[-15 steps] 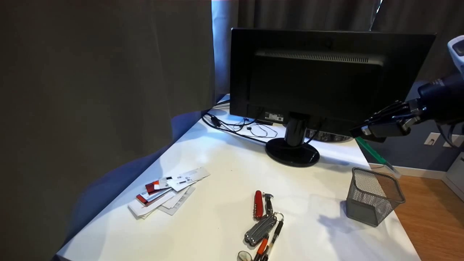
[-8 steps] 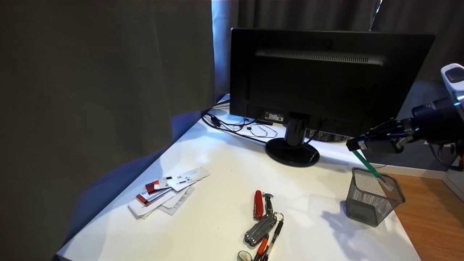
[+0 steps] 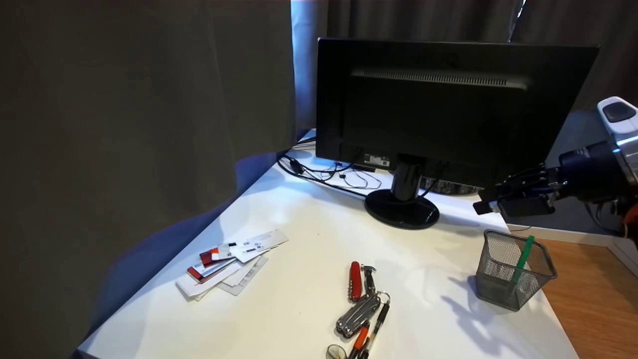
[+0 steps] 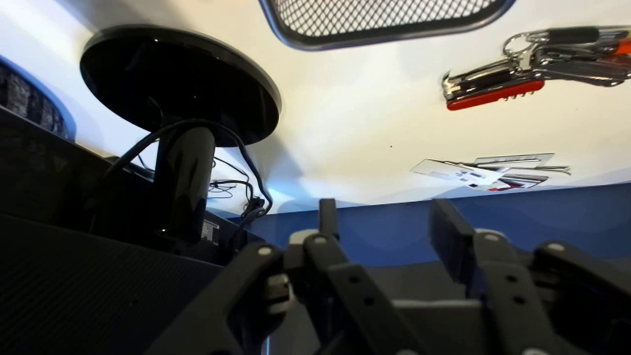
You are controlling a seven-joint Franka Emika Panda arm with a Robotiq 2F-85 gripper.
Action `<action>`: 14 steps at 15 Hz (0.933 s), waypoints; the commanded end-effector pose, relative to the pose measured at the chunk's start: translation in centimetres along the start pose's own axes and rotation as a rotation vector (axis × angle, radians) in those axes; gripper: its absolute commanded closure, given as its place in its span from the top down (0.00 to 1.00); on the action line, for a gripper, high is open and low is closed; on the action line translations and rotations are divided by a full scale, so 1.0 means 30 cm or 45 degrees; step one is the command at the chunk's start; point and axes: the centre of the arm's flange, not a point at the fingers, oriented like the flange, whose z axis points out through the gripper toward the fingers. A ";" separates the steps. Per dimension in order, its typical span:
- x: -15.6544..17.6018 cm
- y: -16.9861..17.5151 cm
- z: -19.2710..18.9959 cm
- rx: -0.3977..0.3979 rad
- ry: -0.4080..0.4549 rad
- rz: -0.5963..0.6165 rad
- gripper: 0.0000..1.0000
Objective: Move the pen holder from the drawer to the top of the desk then put the green pen in it
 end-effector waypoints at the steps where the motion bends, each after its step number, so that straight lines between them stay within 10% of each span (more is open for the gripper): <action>1: 0.017 -0.003 -0.034 -0.022 -0.015 -0.018 0.84; 3: 0.044 -0.018 -0.064 -0.035 -0.044 -0.010 0.98; 14: 0.213 -0.087 -0.264 -0.220 -0.418 0.343 1.00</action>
